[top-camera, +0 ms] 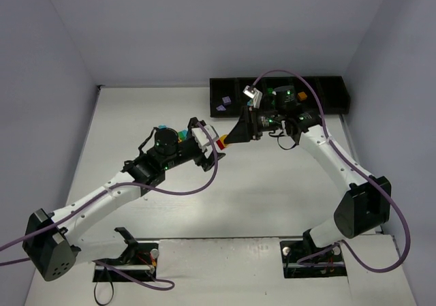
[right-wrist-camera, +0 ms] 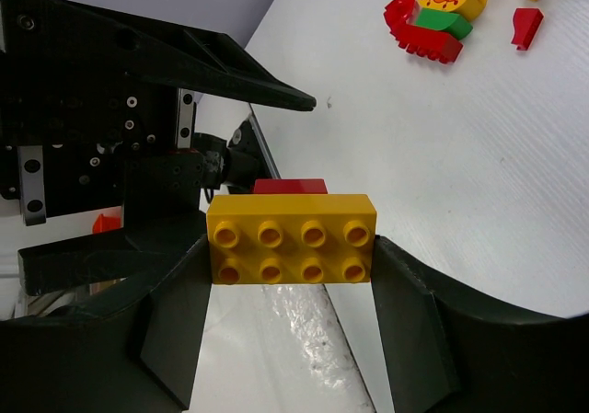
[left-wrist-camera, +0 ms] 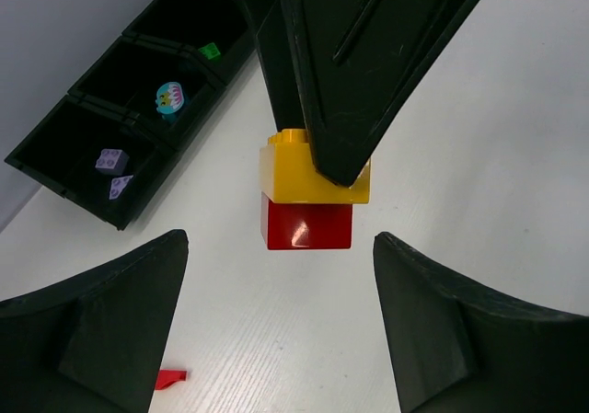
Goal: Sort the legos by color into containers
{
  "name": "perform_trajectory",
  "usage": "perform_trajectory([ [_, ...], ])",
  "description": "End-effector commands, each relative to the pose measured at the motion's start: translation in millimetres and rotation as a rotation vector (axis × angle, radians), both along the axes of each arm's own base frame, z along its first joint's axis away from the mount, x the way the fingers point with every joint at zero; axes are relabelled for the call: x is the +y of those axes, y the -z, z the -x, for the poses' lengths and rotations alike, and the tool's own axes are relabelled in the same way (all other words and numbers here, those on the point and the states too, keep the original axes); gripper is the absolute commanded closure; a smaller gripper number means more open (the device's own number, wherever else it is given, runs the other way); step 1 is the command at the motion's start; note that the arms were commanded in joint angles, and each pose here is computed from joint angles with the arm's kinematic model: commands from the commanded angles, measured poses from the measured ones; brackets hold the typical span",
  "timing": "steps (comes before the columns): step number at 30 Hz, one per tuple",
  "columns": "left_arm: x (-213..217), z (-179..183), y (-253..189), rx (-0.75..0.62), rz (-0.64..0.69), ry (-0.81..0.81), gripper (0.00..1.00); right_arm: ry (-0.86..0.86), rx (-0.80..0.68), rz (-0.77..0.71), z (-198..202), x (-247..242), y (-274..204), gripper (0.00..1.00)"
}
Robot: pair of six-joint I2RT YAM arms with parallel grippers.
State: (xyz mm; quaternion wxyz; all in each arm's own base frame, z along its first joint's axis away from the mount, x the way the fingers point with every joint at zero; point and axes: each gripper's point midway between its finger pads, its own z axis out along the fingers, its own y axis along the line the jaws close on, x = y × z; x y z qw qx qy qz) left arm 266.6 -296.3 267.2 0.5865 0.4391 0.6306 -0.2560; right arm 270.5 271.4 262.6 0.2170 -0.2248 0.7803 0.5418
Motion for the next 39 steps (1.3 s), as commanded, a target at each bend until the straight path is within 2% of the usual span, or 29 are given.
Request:
perform_trajectory([
  [1, -12, -3, -60, -0.114, 0.133, 0.029, 0.25, -0.041, -0.091, -0.067, 9, 2, -29, 1.0],
  [11, -17, -8, -60, -0.103, 0.15, 0.027, 0.31, -0.044, -0.086, -0.067, 8, 2, -27, 1.0],
  [15, -19, -8, -60, -0.096, 0.153, 0.029, 0.4, -0.047, -0.081, -0.068, 8, 3, -27, 1.0],
  [16, -19, -9, -59, -0.095, 0.152, 0.031, 0.49, -0.047, -0.084, -0.07, 8, 3, -28, 1.0],
  [19, -20, -8, -59, -0.089, 0.153, 0.036, 0.63, -0.051, -0.081, -0.071, 9, 3, -27, 1.0],
  [20, -21, -8, -59, -0.089, 0.153, 0.036, 0.75, -0.048, -0.077, -0.069, 8, 2, -26, 1.0],
  [22, -22, -7, -59, -0.09, 0.153, 0.047, 0.88, -0.049, -0.07, -0.067, 8, 2, -24, 1.0],
  [23, -22, -6, -58, -0.089, 0.145, 0.055, 1.0, -0.051, -0.068, -0.067, 8, 3, -23, 1.0],
  [29, -19, -2, -46, -0.066, 0.117, 0.06, 1.0, -0.03, -0.065, -0.067, -1, -3, -22, 1.0],
  [39, 1, 7, -19, -0.046, 0.07, 0.017, 1.0, 0.079, -0.042, -0.079, -36, -40, -22, 1.0],
])
